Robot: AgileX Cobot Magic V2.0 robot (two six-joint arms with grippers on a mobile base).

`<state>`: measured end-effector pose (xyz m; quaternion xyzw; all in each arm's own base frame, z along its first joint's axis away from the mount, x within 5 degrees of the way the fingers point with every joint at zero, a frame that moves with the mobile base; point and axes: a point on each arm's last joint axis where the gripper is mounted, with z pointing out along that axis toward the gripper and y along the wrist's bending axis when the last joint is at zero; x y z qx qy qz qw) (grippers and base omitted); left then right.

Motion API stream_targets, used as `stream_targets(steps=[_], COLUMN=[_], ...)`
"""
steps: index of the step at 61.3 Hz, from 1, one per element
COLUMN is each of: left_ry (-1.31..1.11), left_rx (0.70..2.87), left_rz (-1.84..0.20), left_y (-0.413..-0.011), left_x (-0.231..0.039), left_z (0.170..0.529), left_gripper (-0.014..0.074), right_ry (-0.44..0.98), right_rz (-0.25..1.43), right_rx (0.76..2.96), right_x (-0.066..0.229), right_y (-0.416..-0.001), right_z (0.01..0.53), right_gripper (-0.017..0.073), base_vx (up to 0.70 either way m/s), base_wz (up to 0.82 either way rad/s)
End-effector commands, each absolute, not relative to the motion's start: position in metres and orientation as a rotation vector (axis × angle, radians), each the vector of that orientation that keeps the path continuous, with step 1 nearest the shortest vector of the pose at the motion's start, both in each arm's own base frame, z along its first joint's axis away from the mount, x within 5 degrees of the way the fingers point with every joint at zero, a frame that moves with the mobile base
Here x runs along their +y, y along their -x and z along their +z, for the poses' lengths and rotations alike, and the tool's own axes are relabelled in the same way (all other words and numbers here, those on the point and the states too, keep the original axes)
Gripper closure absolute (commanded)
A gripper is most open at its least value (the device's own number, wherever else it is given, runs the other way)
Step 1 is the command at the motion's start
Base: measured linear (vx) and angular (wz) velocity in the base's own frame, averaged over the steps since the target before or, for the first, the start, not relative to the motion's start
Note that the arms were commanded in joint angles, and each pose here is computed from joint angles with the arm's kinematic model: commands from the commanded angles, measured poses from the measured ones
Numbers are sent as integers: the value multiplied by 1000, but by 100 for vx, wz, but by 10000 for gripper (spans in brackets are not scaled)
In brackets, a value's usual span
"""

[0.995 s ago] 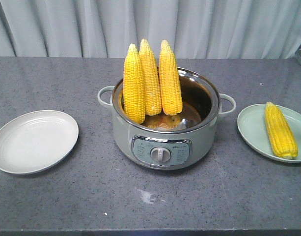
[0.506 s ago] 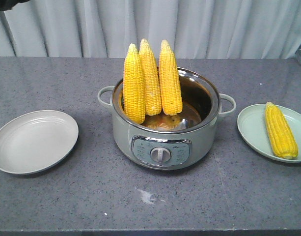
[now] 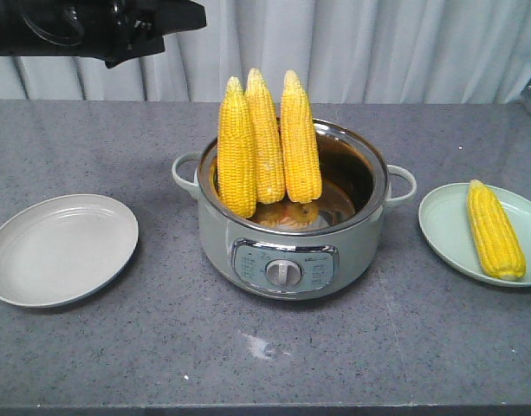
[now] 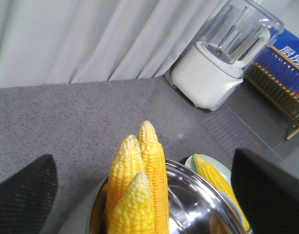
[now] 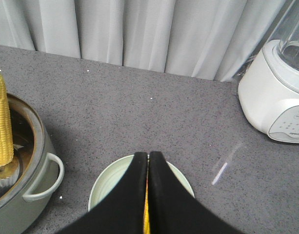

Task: Distribute corn equally
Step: 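Reach the left gripper to the corn cob nearest the cream plate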

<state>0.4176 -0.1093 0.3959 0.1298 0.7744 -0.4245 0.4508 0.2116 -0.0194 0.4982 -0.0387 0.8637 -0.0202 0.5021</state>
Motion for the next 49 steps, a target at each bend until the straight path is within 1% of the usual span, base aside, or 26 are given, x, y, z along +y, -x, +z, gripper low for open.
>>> stream_targets(steps=[1,10,24,34,49], left_ry=[-301,-324,-414,-445,-529], left_rx=[1792,1804,1827,1862,1918], left_rz=[-1088,-1065,-1060,-1021,-994], left_y=[-410,-419,-420,-424,-423], left_x=[-120,-134,-157,-158,-159], left_z=[423,409,393,383,373], left_gripper=[-109,-88,-70,-57,-10], right_ry=[90,91,91,92,92], right_rz=[-65,-65,-51,-36,-36], right_rx=[1976,1981,1982,1982,1983], right_x=[-19,-19,-18,-17,-17], right_y=[-204,-204,-204,-204,-204], right_z=[516,515,515,515,515], right_gripper=[568,568,568,568,568], base_vx=[0,0,0,0,0], base_wz=[0,0,0,0,0])
